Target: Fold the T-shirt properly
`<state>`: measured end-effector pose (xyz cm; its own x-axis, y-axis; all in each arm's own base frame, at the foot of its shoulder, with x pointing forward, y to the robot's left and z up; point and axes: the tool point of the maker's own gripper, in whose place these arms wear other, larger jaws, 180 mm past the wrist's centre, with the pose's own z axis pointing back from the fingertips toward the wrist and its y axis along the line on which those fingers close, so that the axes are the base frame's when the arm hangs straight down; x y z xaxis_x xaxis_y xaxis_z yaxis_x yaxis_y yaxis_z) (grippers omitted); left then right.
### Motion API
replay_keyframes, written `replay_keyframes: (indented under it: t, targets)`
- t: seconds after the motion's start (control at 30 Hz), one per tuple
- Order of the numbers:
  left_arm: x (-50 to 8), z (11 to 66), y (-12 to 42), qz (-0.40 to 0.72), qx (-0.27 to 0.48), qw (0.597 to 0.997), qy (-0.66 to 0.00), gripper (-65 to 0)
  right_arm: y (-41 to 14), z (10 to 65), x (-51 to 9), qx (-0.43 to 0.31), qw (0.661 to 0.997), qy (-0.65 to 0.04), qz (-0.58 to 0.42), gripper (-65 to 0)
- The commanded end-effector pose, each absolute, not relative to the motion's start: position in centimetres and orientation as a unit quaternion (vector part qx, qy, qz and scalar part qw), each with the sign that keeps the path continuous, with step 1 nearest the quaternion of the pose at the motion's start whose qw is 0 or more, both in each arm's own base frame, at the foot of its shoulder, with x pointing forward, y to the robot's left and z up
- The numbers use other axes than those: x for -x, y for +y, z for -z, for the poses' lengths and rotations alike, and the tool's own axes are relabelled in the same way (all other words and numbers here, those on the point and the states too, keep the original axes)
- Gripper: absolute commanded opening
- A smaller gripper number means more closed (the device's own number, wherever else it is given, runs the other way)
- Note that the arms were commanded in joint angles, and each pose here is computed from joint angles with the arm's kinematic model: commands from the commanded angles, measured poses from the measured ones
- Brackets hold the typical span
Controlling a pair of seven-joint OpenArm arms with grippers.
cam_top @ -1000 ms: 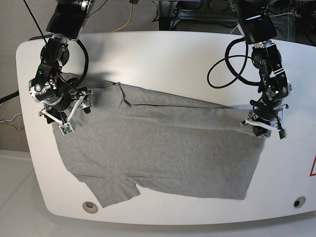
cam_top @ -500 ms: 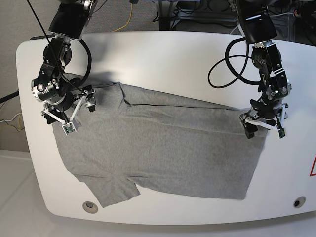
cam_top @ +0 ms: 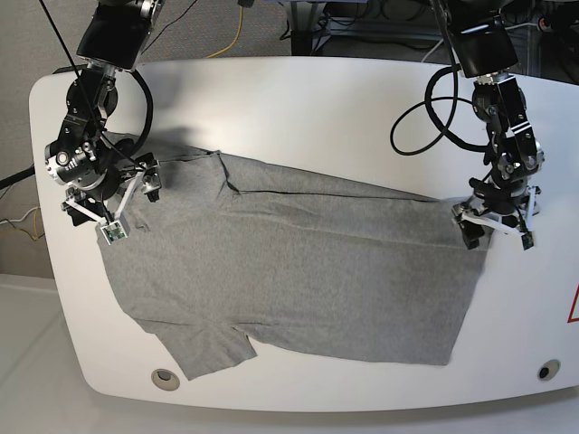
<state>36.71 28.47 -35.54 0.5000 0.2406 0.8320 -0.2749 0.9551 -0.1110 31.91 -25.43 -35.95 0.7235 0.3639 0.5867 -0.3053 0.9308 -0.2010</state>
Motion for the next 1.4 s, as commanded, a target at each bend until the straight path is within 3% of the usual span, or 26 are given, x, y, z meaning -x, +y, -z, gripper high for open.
replay_keyframes:
  t: [0.0, 0.97, 1.37]
  targets:
    - [-37.4, 34.1, 28.9, -0.14, -0.03, 0.855, -0.498, -17.1, -26.4, 34.5, -32.5, 0.057, 0.92, -0.346, -0.173, -7.7]
    - [-35.6, 35.0, 31.8, -0.187, -0.071, 0.854, -0.481, -17.0, -27.8, 36.2, -29.9, 0.056, 0.93, -0.331, -0.151, -7.7]
    - [-36.3, 37.7, 32.3, -0.204, -0.069, 0.851, -0.478, -16.9, -27.6, 36.3, -29.9, 0.054, 0.93, -0.332, -0.151, -7.8]
